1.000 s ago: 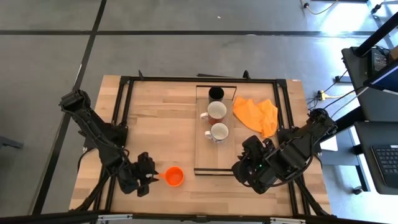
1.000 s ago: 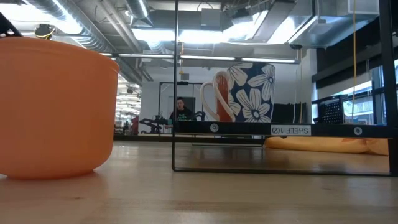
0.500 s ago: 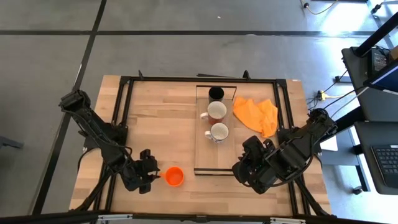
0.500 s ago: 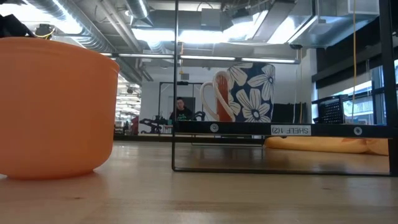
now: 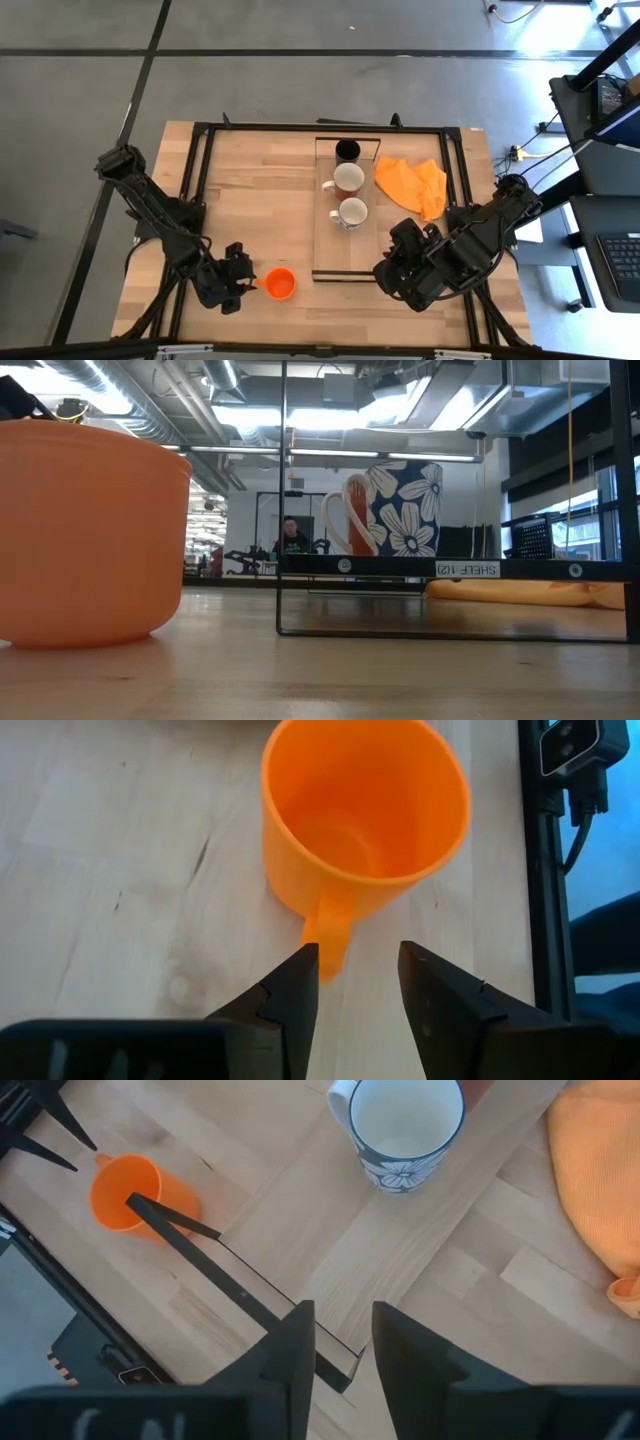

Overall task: Stack small to large cups/mugs on shelf
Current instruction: Put the orange mug align with the white pattern cup on the shelf

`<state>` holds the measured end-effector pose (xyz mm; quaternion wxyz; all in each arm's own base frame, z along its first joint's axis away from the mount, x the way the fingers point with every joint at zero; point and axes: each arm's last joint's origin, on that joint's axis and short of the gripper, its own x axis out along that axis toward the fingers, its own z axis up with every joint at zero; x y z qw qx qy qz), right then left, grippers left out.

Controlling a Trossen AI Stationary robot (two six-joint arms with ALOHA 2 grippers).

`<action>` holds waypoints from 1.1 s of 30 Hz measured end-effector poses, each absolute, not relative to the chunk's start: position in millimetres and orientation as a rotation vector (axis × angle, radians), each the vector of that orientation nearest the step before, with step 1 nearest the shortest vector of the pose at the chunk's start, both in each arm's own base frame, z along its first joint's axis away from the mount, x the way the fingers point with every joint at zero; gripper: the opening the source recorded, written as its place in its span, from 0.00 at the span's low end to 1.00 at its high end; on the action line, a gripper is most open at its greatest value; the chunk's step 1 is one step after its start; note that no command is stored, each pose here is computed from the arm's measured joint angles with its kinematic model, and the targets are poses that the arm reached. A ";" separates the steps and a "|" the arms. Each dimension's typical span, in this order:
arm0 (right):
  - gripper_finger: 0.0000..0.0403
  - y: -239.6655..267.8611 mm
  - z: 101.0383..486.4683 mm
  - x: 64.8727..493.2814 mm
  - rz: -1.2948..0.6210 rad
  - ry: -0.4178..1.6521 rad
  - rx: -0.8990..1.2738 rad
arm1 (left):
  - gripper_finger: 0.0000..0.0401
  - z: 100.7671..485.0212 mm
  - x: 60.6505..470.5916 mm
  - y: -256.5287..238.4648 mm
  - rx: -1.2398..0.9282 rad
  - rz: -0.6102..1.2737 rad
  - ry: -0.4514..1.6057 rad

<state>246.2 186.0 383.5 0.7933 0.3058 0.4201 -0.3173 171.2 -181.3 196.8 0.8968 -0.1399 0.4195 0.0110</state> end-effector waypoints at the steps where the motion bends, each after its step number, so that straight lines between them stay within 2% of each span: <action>1: 0.26 186.0 383.5 246.2 -0.682 0.904 0.657 | 0.33 196.8 171.2 -181.3 -0.289 0.023 0.869; 33: 0.26 186.3 383.3 246.0 -0.679 0.919 0.667 | 0.33 190.1 186.6 -180.2 -0.219 0.011 0.836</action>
